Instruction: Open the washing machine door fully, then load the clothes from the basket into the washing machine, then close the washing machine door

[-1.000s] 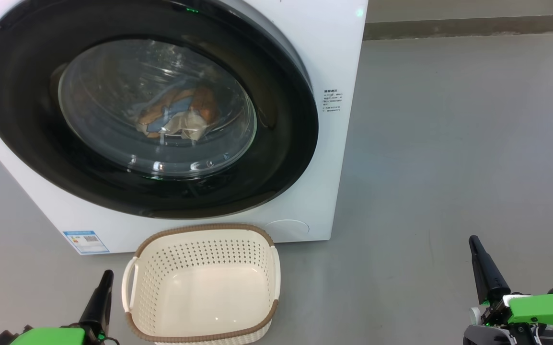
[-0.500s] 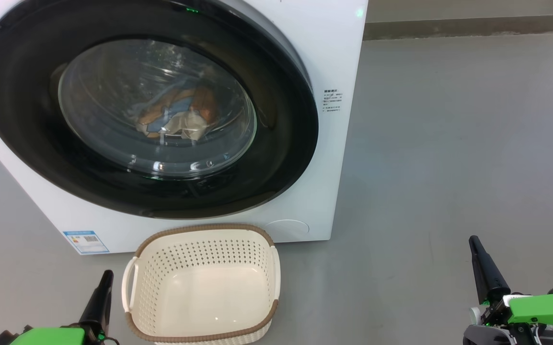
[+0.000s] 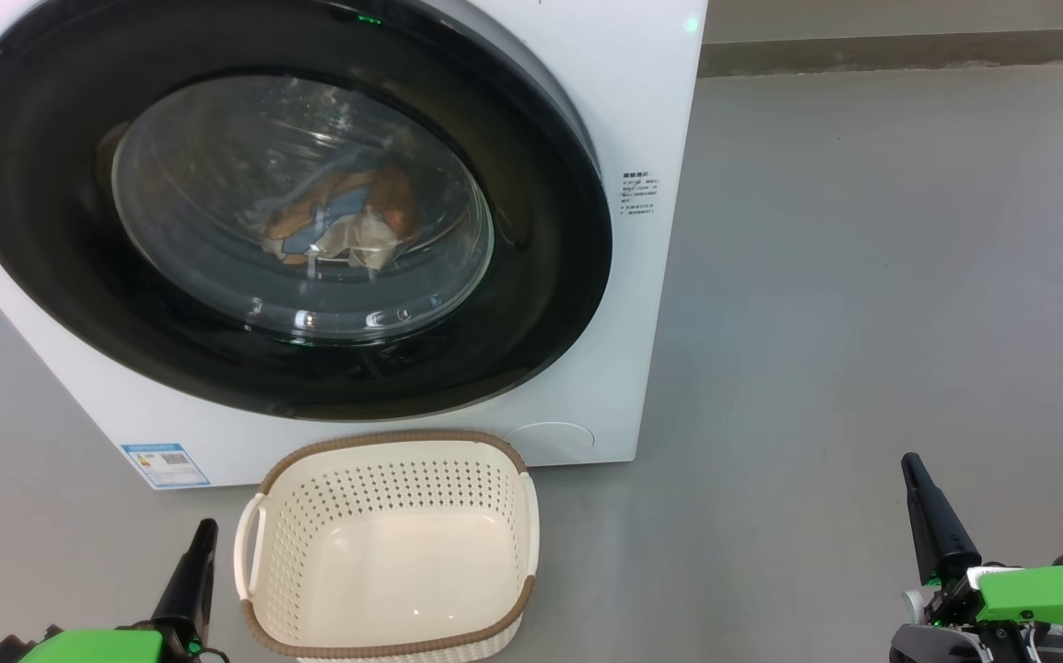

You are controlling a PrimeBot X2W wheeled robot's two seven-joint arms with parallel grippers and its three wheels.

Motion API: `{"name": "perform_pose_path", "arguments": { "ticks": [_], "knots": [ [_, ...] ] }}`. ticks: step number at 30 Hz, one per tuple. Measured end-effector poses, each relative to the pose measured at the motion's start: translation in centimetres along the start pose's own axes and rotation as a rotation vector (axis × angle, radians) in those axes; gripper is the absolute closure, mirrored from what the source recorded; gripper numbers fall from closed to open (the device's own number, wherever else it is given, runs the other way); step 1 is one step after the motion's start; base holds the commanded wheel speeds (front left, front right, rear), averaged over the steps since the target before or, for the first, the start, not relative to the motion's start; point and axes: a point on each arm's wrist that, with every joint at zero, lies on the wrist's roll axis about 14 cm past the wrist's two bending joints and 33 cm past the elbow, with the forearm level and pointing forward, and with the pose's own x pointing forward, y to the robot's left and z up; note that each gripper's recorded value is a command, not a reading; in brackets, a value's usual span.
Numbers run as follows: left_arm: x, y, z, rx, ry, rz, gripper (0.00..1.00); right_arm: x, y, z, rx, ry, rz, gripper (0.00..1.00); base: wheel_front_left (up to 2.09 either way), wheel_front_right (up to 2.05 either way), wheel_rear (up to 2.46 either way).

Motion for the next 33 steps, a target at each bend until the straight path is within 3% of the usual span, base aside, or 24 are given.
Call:
{"name": "perform_pose_path", "arguments": {
  "ticks": [33],
  "knots": [
    [0.00, 0.00, -0.03, -0.003, 0.000, 0.000, 1.00, -0.02, 0.00, 0.14, 0.004, -0.002, 0.000, 1.00, 0.00, 0.00, 0.00]
  ]
}}
